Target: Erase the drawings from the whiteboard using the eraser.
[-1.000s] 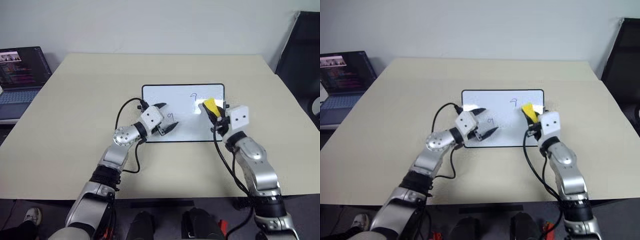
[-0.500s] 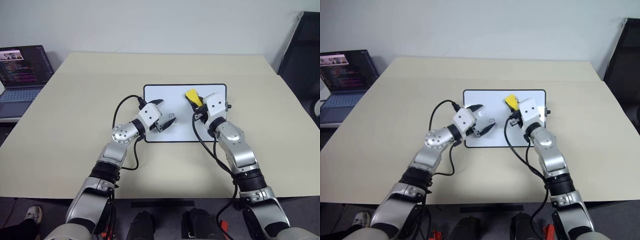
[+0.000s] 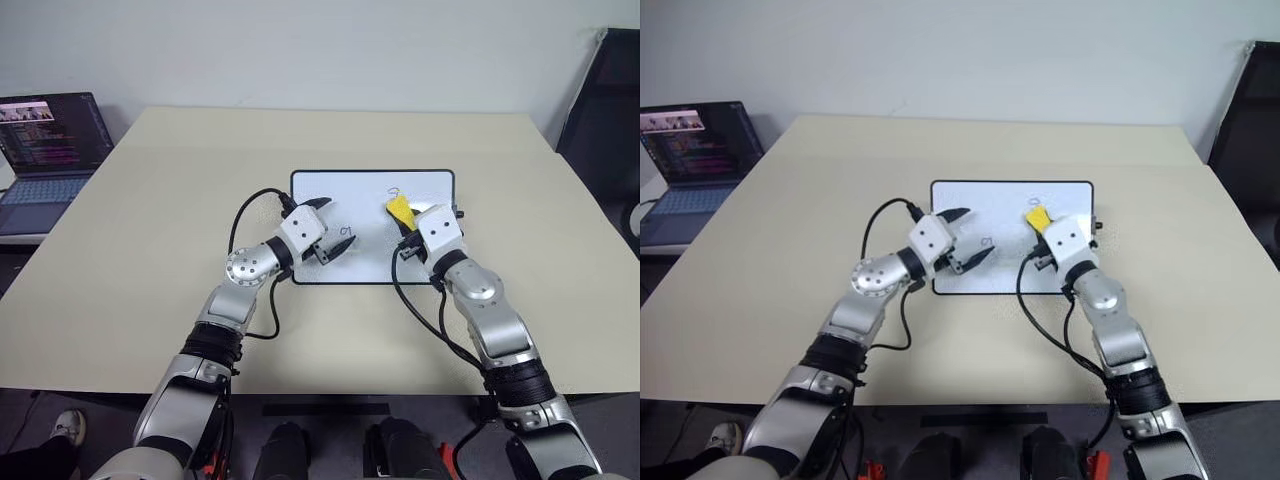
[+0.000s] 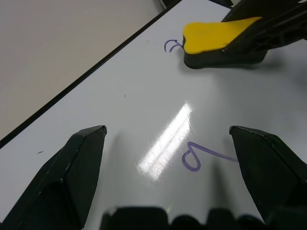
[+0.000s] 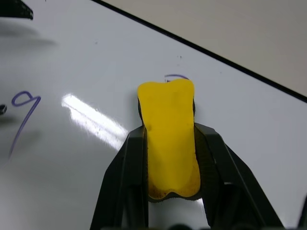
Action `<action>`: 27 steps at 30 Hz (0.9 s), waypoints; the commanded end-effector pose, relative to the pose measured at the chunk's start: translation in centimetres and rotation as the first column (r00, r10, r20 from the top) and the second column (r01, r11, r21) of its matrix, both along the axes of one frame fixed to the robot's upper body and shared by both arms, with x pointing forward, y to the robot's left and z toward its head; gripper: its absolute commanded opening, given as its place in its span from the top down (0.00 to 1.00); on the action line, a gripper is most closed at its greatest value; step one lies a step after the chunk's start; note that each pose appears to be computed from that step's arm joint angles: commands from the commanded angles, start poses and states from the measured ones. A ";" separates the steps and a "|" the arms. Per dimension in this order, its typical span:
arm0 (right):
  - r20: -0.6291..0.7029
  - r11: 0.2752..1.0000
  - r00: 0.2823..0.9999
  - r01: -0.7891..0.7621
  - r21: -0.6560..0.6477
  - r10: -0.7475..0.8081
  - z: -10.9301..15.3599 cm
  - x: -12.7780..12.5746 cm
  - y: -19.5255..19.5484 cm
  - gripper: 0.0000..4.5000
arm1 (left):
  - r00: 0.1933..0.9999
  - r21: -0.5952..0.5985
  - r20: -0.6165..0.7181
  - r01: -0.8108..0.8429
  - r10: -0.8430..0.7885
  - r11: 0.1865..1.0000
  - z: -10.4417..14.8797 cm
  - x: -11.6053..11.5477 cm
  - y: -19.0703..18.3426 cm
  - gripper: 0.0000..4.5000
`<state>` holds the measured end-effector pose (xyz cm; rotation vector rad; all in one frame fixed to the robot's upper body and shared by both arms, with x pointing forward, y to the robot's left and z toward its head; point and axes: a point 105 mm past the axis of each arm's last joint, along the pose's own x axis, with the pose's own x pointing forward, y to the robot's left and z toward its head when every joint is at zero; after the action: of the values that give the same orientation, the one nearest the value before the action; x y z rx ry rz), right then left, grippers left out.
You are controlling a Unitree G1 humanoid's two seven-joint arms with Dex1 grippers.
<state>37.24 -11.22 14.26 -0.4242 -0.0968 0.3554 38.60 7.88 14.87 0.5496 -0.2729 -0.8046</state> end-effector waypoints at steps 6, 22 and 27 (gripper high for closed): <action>-0.097 0.998 0.994 0.055 0.005 -0.054 -2.1 -0.6 -1.8 0.78 | 0.999 -0.022 0.040 0.030 -0.029 0.999 1.2 -0.6 -0.6 0.00; 0.065 0.998 0.997 -0.041 0.055 0.037 1.3 2.0 3.1 0.78 | 0.999 -0.025 0.036 0.042 -0.041 0.999 0.9 -1.4 -0.7 0.00; 0.032 1.000 0.999 -0.009 0.030 0.008 0.3 2.1 2.1 0.78 | 0.999 -0.026 0.035 0.039 -0.038 0.999 0.8 -1.8 -0.7 0.00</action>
<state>39.14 -8.35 15.67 -0.3803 -0.1871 0.3701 37.12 7.43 14.05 0.5293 -0.2670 -0.8341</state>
